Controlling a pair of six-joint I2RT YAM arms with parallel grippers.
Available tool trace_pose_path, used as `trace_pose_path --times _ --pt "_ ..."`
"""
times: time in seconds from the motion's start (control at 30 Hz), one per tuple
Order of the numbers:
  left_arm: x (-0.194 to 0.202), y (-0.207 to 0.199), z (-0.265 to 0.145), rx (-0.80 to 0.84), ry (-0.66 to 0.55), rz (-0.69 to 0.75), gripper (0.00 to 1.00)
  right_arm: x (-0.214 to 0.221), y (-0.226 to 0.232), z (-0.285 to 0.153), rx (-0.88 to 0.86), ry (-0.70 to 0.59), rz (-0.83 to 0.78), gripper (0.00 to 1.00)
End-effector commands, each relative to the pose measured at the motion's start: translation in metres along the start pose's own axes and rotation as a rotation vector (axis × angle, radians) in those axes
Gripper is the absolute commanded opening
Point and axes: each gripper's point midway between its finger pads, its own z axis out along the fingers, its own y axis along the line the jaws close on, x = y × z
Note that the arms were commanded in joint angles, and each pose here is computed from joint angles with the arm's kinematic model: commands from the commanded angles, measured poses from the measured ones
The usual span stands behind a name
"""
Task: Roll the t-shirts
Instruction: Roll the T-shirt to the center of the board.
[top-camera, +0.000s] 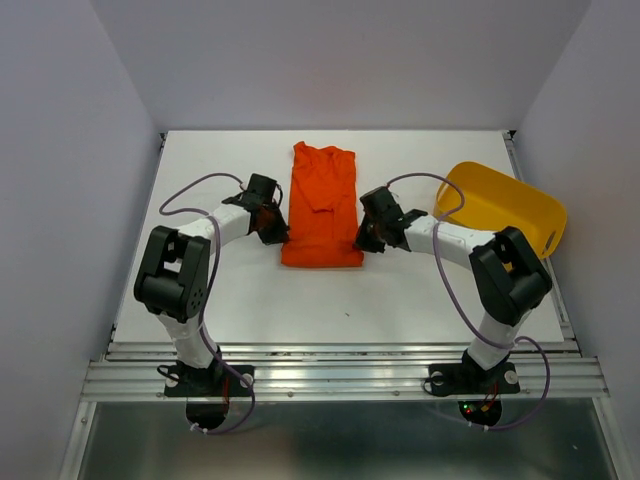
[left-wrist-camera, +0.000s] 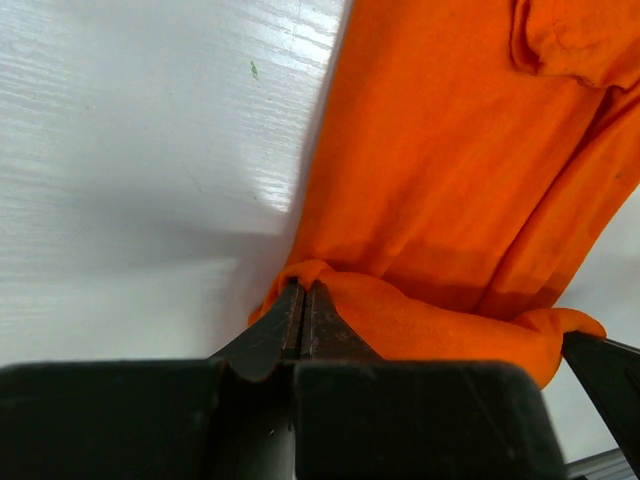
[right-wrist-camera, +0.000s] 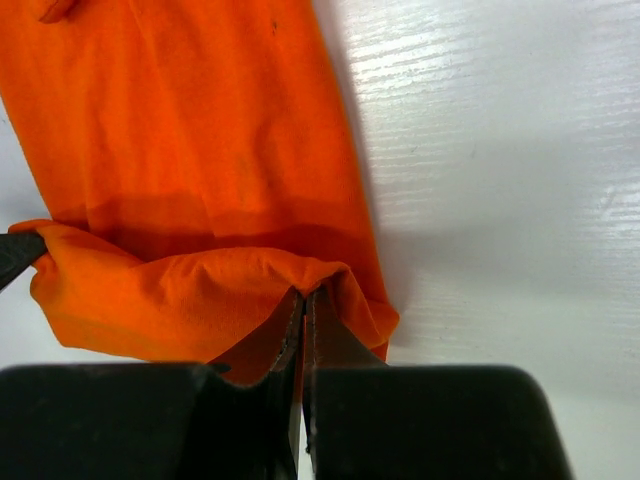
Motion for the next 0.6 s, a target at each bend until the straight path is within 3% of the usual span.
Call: trace_pose_path --times 0.0,0.03,0.07,0.13,0.2,0.23,0.3,0.4,0.53,0.57 --pt "-0.018 -0.007 -0.003 0.006 -0.045 0.041 0.11 -0.021 0.009 0.003 -0.008 -0.05 0.004 0.01" --pt "-0.021 -0.007 -0.006 0.004 -0.056 0.043 0.17 -0.021 0.008 0.003 -0.007 -0.052 0.004 0.02" --pt "-0.026 -0.006 -0.009 -0.009 -0.072 0.043 0.32 -0.022 0.008 0.002 -0.004 -0.055 0.004 0.05" --pt "-0.036 -0.01 -0.02 -0.016 -0.112 0.056 0.51 -0.026 0.009 -0.003 0.0 -0.065 -0.003 0.11" --pt "-0.045 -0.012 -0.031 -0.022 -0.147 0.064 0.54 -0.032 0.012 -0.013 -0.009 -0.085 -0.009 0.15" --pt "-0.052 -0.016 -0.043 -0.016 -0.178 0.065 0.54 -0.032 0.01 -0.017 0.002 -0.088 -0.018 0.25" --pt "-0.062 -0.014 -0.056 -0.04 -0.232 0.065 0.54 -0.037 0.012 -0.031 -0.015 -0.109 -0.021 0.29" --pt "-0.064 -0.018 -0.076 -0.014 -0.268 0.069 0.47 -0.037 0.013 -0.045 -0.026 -0.129 -0.022 0.31" --pt "-0.044 -0.024 -0.079 0.039 -0.234 0.074 0.11 -0.025 0.024 -0.054 -0.054 -0.126 -0.042 0.26" --pt "-0.03 -0.028 -0.074 0.082 -0.185 0.072 0.0 -0.021 0.027 -0.05 -0.054 -0.114 -0.054 0.19"
